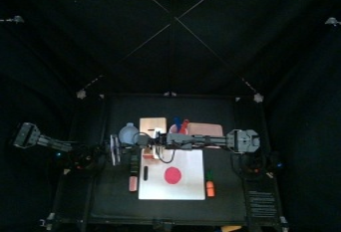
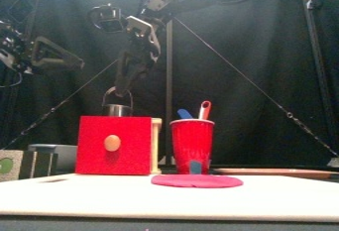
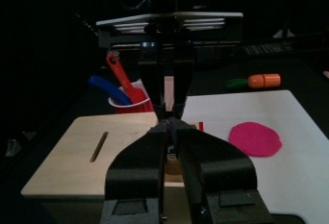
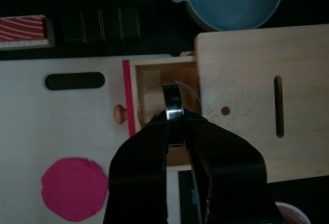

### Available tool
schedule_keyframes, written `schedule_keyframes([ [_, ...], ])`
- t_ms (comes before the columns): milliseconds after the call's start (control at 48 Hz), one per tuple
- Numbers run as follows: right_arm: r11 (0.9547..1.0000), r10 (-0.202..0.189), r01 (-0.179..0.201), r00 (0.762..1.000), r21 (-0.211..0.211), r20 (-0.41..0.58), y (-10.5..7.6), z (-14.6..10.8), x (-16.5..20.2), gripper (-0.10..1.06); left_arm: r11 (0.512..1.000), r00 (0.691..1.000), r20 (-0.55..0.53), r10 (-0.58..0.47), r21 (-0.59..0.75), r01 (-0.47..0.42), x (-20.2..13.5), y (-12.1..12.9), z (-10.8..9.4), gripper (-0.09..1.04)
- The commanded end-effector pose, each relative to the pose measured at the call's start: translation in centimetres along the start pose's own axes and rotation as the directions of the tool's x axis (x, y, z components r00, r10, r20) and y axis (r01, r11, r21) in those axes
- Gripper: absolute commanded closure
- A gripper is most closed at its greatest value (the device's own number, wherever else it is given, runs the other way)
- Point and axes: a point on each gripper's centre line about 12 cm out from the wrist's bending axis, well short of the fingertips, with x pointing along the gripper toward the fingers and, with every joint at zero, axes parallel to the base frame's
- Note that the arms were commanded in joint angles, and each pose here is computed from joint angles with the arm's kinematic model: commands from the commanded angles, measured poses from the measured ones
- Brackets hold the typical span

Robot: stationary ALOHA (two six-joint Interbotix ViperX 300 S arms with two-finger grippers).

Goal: Get the cutter from the drawer then cut the dough then place the extra dough in the bowl
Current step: Place the cutter on the board

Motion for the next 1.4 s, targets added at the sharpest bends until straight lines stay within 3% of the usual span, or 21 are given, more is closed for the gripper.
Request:
schedule_keyframes([
  [21, 1.0000, -0.008, 0.008, 0.994, 0.001, 0.113, -0.2, 2.0, -5.2, 0.54, 1.000, 1.000, 0.005, 0.008, -0.005, -0.008, 0.1, 0.1, 0.2, 0.41],
  [208, 0.9998, -0.002, 0.004, 0.991, -0.018, 0.137, 0.8, 2.1, -8.0, 0.56, 1.000, 1.000, -0.004, 0.019, -0.014, -0.019, 0.1, 0.2, 0.0, 0.41],
  [417, 0.9996, 0.019, -0.017, 0.994, -0.024, 0.109, 1.8, 0.4, -10.1, 0.56, 1.000, 1.000, -0.004, 0.020, -0.014, -0.020, 0.1, 0.3, 0.0, 0.41],
  [625, 0.9981, 0.032, -0.033, 0.999, 0.052, 0.030, 2.7, -3.4, -9.7, 0.56, 0.999, 0.999, -0.008, 0.032, -0.021, -0.032, 0.1, 0.4, -0.1, 0.41],
  [812, 0.9947, 0.038, -0.038, 0.999, 0.096, 0.003, 3.9, -7.3, -9.6, 0.56, 0.996, 0.997, -0.026, 0.071, -0.048, -0.072, 0.1, 1.0, -0.2, 0.41],
  [1125, 0.9918, 0.067, -0.072, 0.996, 0.105, 0.056, 6.1, -14.3, -8.9, 0.56, 0.994, 0.995, -0.017, 0.101, -0.044, -0.102, 0.4, 1.6, 0.1, 0.41],
  [1396, 0.9855, 0.108, -0.116, 0.992, 0.124, 0.070, 7.0, -18.4, -7.8, 0.56, 0.986, 0.987, 0.001, 0.159, -0.044, -0.158, 1.0, 2.7, 0.8, 0.41],
])
